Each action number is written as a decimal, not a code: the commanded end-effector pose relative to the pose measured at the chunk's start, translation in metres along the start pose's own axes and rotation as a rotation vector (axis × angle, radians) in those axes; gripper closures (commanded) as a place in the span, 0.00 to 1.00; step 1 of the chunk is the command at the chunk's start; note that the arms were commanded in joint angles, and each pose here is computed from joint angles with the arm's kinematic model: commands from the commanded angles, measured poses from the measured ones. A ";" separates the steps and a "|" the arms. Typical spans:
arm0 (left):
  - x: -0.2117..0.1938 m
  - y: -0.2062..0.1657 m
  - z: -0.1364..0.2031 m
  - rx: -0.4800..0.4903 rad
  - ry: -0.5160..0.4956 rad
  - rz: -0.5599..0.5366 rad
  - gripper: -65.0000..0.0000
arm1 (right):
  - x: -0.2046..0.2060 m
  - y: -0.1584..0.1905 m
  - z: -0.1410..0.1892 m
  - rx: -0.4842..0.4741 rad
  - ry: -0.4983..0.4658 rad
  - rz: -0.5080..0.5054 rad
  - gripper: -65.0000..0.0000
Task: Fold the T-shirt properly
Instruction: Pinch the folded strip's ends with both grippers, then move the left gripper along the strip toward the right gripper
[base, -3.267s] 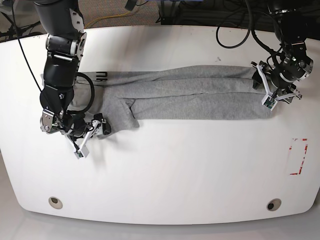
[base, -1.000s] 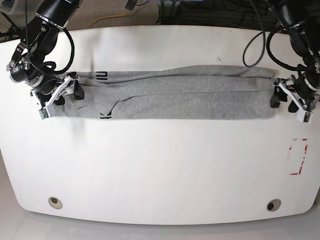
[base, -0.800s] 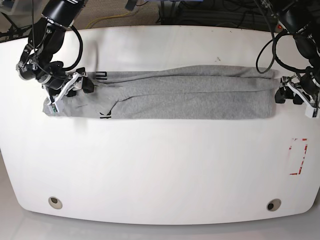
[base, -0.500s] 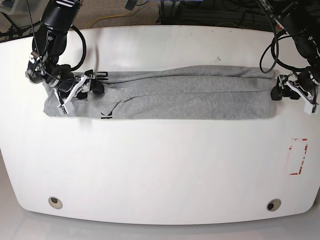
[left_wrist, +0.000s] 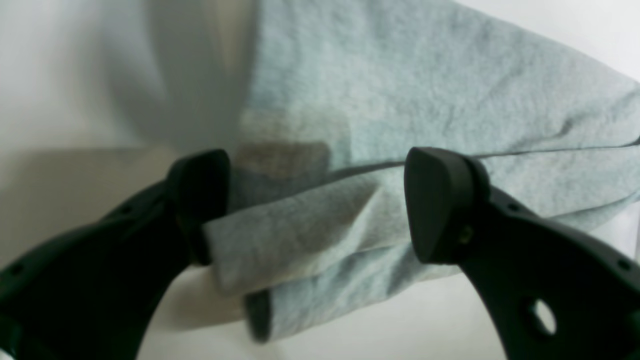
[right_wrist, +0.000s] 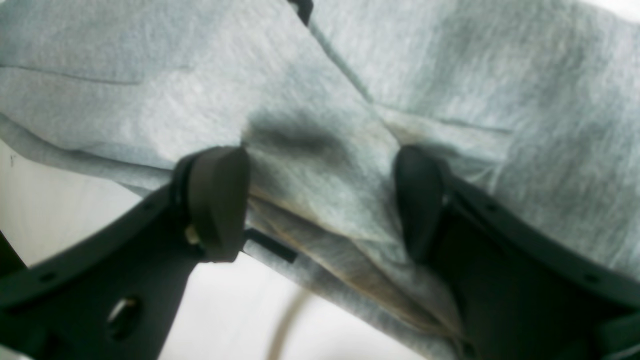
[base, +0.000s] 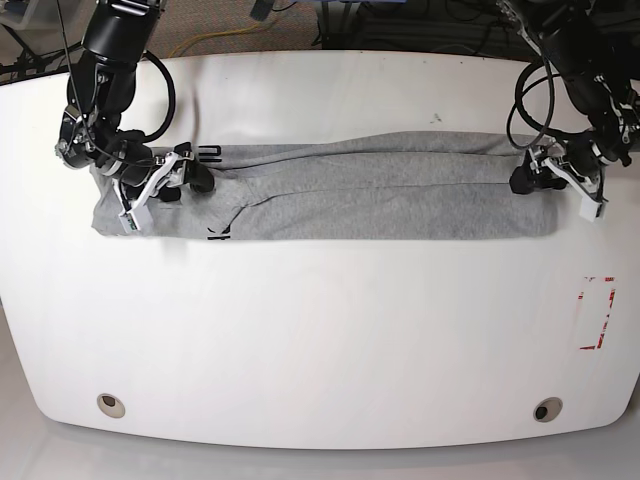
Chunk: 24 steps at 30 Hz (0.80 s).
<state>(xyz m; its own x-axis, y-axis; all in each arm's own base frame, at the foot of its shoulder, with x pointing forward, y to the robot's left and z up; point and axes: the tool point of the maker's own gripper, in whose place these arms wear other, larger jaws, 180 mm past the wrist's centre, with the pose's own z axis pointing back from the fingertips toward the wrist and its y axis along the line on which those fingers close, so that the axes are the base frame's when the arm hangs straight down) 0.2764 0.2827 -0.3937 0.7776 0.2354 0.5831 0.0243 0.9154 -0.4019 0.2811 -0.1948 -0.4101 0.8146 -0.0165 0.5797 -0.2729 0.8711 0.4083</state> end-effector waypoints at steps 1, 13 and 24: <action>0.014 0.003 0.005 0.015 -0.031 -0.022 0.22 | 0.000 -0.003 0.004 -0.012 0.017 0.011 0.32; -0.010 0.002 -0.016 -0.014 0.032 0.072 0.64 | 0.002 -0.005 0.005 -0.016 0.014 0.012 0.32; 0.031 -0.045 0.003 0.007 -0.007 -0.255 0.96 | 0.001 -0.003 0.003 -0.014 0.015 0.010 0.32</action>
<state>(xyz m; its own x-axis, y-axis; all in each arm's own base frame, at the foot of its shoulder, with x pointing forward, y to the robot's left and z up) 0.2851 0.2521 -0.3852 0.8054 0.0609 0.5896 0.1499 0.9415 -0.3019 0.2819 -0.1942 -0.4095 0.8129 -0.0200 0.5821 -0.2723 0.8704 0.4102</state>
